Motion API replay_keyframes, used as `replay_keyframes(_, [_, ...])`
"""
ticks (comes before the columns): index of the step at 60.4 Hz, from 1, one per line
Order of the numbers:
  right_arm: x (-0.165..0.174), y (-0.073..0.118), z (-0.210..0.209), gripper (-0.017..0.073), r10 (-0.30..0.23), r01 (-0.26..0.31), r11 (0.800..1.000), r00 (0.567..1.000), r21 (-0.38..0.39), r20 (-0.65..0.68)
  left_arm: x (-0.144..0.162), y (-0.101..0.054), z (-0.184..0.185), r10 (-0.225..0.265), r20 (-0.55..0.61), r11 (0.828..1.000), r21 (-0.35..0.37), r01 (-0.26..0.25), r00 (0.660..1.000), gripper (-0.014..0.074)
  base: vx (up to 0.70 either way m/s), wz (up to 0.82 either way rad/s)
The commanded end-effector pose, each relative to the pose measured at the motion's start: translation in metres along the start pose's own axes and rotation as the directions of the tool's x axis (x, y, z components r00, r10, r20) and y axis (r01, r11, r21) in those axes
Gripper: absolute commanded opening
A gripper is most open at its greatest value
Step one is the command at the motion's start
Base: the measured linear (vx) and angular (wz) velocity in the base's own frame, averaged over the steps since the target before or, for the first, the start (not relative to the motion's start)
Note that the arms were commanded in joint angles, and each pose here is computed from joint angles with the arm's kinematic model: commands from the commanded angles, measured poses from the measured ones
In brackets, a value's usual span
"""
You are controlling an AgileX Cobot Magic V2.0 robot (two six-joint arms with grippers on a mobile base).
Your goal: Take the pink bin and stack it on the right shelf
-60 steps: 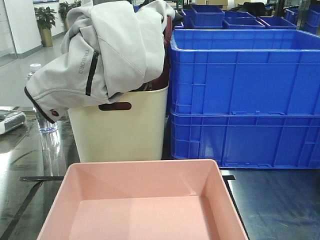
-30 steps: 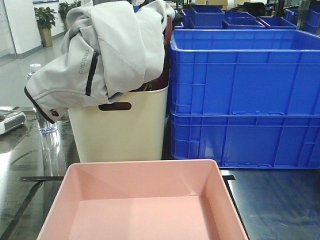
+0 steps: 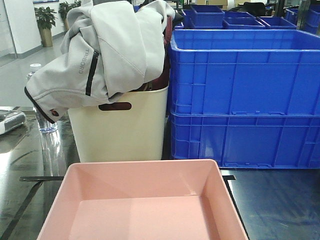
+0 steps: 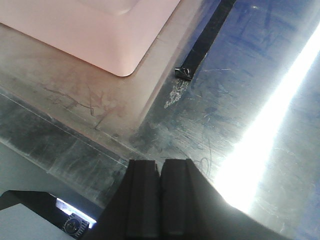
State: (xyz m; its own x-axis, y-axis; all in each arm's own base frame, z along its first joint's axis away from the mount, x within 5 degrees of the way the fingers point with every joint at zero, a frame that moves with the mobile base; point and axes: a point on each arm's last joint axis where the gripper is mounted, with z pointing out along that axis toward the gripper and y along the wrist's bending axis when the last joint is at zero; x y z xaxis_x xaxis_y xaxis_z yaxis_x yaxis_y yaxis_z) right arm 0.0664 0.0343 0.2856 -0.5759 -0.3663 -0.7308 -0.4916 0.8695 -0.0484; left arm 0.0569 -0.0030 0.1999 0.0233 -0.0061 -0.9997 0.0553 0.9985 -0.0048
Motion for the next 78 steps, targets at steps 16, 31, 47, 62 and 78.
replay_keyframes(16, [-0.008, -0.007, -0.006, -0.0009, -0.055, 0.047, 0.996, 0.992, 0.076, 0.116, -0.003, 0.000, -0.001, -0.009, 0.084, 1.000, 0.007, 0.008, 0.996, -0.0006, 0.00, 0.00])
replay_keyframes(31, [0.030, -0.025, 0.008, -0.0009, -0.002, -0.204, 0.915, 0.861, 0.348, 0.509, -0.003, 0.000, -0.001, -0.009, 0.084, 1.000, 0.007, 0.008, 0.996, -0.0006, 0.00, 0.00])
replay_keyframes(47, [0.056, -0.024, 0.020, -0.0009, -0.057, -0.314, 0.868, 0.708, 0.386, 0.703, -0.003, 0.000, -0.001, -0.009, 0.084, 1.000, 0.007, 0.008, 0.996, -0.0006, 0.00, 0.00])
replay_keyframes(62, [0.070, -0.017, 0.029, -0.0009, -0.073, -0.315, 0.893, 0.602, 0.321, 0.795, -0.003, 0.000, -0.001, -0.009, 0.084, 1.000, 0.007, 0.008, 0.996, -0.0006, 0.00, 0.00])
replay_keyframes(78, [0.072, -0.017, 0.033, -0.0009, -0.048, -0.302, 0.903, 0.637, 0.307, 0.770, -0.003, 0.000, -0.001, -0.009, 0.084, 1.000, 0.007, 0.008, 0.996, -0.0006, 0.00, 0.00])
